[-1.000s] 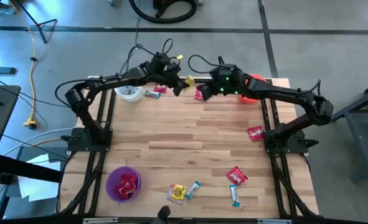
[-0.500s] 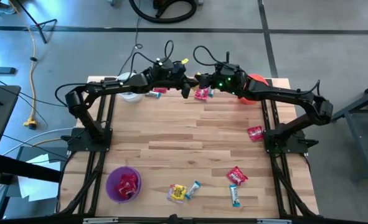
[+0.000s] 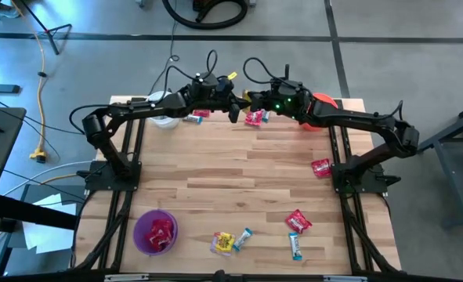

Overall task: Sort candy
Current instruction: Put the yellow candy into the orange bucket

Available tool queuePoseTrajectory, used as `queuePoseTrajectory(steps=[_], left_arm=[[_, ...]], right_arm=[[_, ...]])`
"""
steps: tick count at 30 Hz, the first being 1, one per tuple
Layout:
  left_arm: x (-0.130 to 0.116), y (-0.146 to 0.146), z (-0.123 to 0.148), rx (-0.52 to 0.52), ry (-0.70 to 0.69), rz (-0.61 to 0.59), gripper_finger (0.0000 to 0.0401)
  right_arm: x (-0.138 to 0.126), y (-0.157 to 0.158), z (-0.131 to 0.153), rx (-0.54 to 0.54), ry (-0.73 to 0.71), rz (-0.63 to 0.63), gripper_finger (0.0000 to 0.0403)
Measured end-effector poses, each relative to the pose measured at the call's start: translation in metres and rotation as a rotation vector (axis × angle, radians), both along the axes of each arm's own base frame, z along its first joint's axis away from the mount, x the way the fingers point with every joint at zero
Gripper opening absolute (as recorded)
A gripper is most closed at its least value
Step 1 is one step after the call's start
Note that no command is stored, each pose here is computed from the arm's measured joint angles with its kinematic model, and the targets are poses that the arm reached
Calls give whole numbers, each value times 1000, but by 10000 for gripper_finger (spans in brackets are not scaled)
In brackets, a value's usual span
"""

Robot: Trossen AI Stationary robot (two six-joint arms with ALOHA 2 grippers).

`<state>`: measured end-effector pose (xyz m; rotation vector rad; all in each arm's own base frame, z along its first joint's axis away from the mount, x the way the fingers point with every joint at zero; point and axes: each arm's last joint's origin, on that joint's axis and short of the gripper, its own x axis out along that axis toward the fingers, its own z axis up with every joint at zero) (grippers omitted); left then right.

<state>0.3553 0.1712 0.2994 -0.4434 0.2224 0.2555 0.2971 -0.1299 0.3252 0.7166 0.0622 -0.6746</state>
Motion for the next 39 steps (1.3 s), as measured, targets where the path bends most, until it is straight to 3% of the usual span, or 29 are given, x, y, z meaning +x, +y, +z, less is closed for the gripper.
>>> queuePoseTrajectory(steps=[7, 14, 21, 27, 31, 39], left_arm=[[0, -1, 1, -7, -19, -49, 34], [0, -3, -1, -7, 8, -84, 78], [-15, -7, 3, 220, 101, -113, 58], [-32, -15, -15, 227, 76, -103, 4], [-39, -18, -30, 190, 84, -94, 8], [-42, -21, -27, 189, 68, -86, 1]], right_arm=[[-11, -8, 6, -36, 13, -13, 5], [-40, -21, 17, -85, 93, -80, 3], [-109, -27, 20, -47, 430, -293, 2], [-157, -30, 6, 97, 726, -451, 1], [-161, -40, -9, 143, 892, -519, 1], [-143, -79, -56, 197, 1168, -556, 1]])
